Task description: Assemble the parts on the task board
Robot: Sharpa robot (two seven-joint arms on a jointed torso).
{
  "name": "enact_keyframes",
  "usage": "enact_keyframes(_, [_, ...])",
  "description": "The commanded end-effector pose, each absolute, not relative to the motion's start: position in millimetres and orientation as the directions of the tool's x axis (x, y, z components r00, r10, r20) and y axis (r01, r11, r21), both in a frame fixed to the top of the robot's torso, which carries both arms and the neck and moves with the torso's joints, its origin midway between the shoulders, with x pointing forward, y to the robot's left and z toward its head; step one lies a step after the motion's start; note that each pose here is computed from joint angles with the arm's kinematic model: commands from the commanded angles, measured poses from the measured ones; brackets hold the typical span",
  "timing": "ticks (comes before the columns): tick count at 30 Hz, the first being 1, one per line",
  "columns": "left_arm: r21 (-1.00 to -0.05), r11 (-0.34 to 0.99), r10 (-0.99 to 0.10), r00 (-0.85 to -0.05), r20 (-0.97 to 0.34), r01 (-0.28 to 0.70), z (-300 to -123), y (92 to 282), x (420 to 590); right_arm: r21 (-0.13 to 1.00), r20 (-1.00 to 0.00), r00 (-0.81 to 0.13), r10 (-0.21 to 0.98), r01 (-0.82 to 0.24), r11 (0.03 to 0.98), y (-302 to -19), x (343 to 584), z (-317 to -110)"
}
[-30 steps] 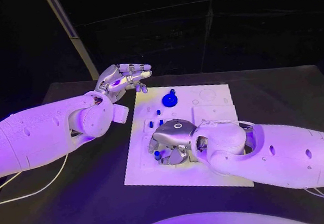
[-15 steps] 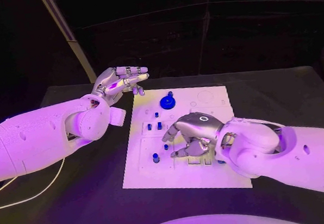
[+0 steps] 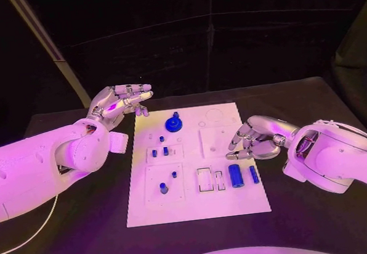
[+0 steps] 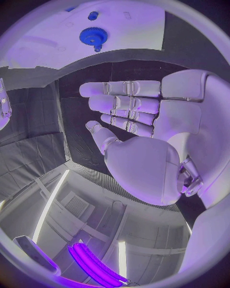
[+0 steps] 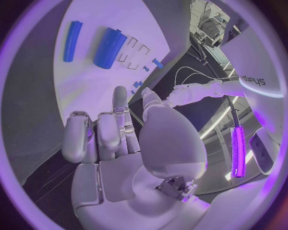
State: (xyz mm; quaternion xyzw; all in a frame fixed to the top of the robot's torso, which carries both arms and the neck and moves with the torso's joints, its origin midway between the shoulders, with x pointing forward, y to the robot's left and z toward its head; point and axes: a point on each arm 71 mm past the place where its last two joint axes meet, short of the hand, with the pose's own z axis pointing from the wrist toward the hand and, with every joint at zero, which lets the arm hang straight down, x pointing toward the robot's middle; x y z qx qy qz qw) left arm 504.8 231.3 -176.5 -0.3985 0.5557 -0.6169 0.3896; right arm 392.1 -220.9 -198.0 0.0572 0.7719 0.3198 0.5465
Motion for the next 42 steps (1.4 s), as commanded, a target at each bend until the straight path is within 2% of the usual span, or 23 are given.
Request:
enact_keyframes(1, [-0.996, -0.087, -0.919, -0.388, 0.066, 0.037, -176.5, 230.7, 504.1, 0.507, -0.810, -0.413, 0.416, -0.138, 0.851, -231.9, 389.0, -202.5])
enact_keyframes(13, [-0.996, -0.087, -0.919, -0.388, 0.068, 0.031, -179.2, 231.9, 502.7, 0.356, -0.863, -0.423, 0.277, -0.118, 0.927, -227.6, 381.8, -218.2])
enact_keyframes(27, [-0.996, -0.086, -0.920, -0.385, 0.068, 0.030, -179.7, 234.1, 501.9, 0.324, -0.849, -0.480, 0.224, -0.136, 0.936, -205.8, 380.2, -237.6])
enact_keyframes(42, [-0.996, -0.086, -0.920, -0.385, 0.069, 0.028, -179.8, 234.7, 501.4, 0.286, -0.843, -0.505, 0.185, -0.130, 0.949, -195.7, 382.6, -252.2])
